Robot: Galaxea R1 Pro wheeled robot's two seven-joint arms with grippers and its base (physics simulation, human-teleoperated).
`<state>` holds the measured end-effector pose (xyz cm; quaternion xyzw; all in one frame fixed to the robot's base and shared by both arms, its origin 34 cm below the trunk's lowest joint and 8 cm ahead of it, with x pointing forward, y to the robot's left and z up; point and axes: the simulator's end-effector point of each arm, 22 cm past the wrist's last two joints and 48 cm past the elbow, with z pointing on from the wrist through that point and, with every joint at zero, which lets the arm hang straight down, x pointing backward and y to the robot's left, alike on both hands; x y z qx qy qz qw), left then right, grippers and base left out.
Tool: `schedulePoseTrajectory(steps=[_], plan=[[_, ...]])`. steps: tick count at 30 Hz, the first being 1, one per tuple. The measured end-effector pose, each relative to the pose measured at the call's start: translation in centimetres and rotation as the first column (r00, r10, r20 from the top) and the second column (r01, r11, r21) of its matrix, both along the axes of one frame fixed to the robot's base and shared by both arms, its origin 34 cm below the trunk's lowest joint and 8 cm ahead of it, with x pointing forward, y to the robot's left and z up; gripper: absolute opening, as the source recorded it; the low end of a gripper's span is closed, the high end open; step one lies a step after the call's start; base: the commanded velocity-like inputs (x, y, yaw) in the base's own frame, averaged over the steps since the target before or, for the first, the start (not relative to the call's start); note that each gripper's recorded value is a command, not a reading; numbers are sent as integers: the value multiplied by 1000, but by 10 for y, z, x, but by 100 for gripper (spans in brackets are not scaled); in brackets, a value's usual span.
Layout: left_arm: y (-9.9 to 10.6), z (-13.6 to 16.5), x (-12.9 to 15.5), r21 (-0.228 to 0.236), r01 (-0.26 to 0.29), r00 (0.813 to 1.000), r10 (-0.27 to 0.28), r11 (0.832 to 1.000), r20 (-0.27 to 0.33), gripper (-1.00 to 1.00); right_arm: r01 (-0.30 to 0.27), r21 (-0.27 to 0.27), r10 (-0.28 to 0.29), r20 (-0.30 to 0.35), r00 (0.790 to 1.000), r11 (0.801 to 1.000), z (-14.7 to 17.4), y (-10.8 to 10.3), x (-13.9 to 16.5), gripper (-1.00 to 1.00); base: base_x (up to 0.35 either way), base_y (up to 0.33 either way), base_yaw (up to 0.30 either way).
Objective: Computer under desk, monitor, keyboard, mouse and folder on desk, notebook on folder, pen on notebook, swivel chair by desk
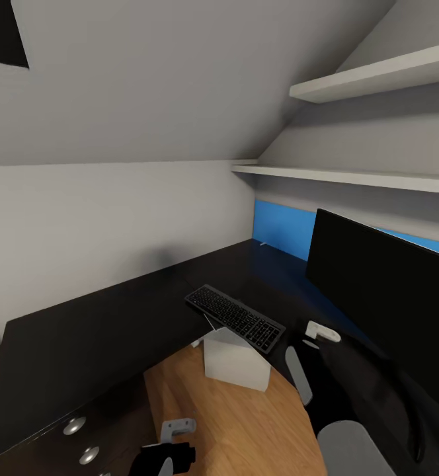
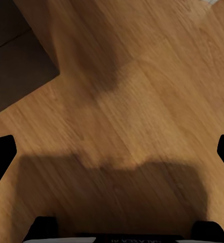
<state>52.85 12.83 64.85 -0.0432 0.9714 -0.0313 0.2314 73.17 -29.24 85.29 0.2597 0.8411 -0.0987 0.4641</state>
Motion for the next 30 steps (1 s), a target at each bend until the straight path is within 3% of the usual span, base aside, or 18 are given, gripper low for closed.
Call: schedulePoseTrajectory(steps=[4, 10, 15, 18, 21, 30], plan=[[6, -8, -7, 16, 2, 1000, -2, 1000, -20, 100, -42, -46, 44, 39, 998, 998, 41, 22, 8, -100, 0, 0, 0], [34, -62, -55, 77, -6, 993, 15, 997, -120, 100, -140, -5, 140, 81, 987, 990, 64, 75, 14, -100, 0, 0, 0], [56, -102, -93, 121, -64, 993, 75, 991, -87, 100, -224, -2, 223, 67, 972, 975, 54, 112, 7, -100, 0, 0, 0], [80, -124, -130, 169, -86, 991, 102, 982, -88, 100, -238, 1, 238, 34, 971, 971, 34, 119, -7, -100, 0, 0, 0], [91, -123, -129, 186, -119, 992, 123, 975, -12, 100, -243, 3, 243, 23, 970, 970, 27, 121, -12, -100, 0, 0, 0], [98, -121, -126, 195, -139, 990, 136, 971, 27, 100, -248, 9, 248, 9, 969, 969, 17, 123, -19, -100, 0, 0, 0]])
